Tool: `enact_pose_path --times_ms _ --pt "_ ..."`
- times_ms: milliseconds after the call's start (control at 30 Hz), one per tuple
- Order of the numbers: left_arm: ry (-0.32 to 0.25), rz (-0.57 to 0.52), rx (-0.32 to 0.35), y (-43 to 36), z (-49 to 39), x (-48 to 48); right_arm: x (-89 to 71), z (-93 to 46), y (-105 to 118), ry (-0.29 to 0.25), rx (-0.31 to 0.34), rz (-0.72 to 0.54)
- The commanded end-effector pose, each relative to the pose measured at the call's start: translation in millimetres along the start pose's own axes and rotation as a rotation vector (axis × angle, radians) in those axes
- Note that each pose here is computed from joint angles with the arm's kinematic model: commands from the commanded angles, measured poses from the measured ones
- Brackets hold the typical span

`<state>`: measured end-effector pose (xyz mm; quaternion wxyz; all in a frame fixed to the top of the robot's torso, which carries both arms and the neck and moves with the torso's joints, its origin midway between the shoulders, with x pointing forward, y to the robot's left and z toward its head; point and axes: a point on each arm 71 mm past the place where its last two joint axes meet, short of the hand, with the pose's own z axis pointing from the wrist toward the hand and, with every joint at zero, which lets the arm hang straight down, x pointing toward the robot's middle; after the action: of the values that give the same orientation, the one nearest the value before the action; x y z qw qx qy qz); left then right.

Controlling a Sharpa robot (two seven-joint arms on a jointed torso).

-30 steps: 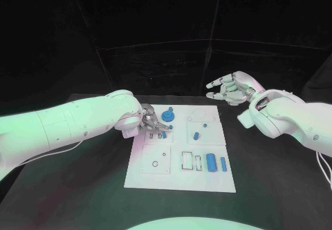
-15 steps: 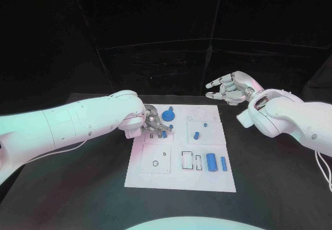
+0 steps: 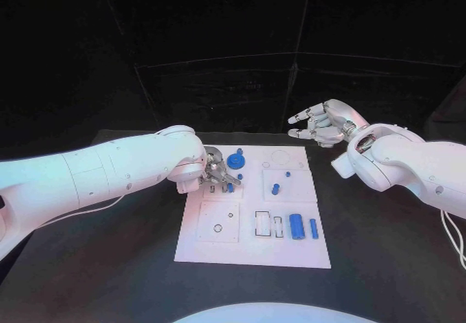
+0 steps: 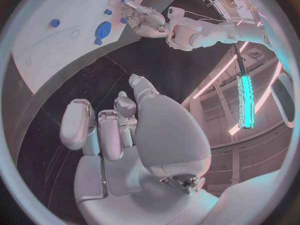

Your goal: Assemble the parts on the task board

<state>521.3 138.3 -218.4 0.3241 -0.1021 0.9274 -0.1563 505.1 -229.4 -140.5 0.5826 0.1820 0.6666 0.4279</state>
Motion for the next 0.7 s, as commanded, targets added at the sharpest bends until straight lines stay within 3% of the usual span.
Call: enact_pose_path --times_ms 33,700 --pt "0.009 0.016 -0.009 -0.1 -0.4 -0.2 -0.4 0.4 0.5 0.012 0.002 -0.003" --pt "0.022 0.029 -0.006 -4.1 0.8 1.5 1.7 3.0 -0.3 0.028 0.008 -0.006"
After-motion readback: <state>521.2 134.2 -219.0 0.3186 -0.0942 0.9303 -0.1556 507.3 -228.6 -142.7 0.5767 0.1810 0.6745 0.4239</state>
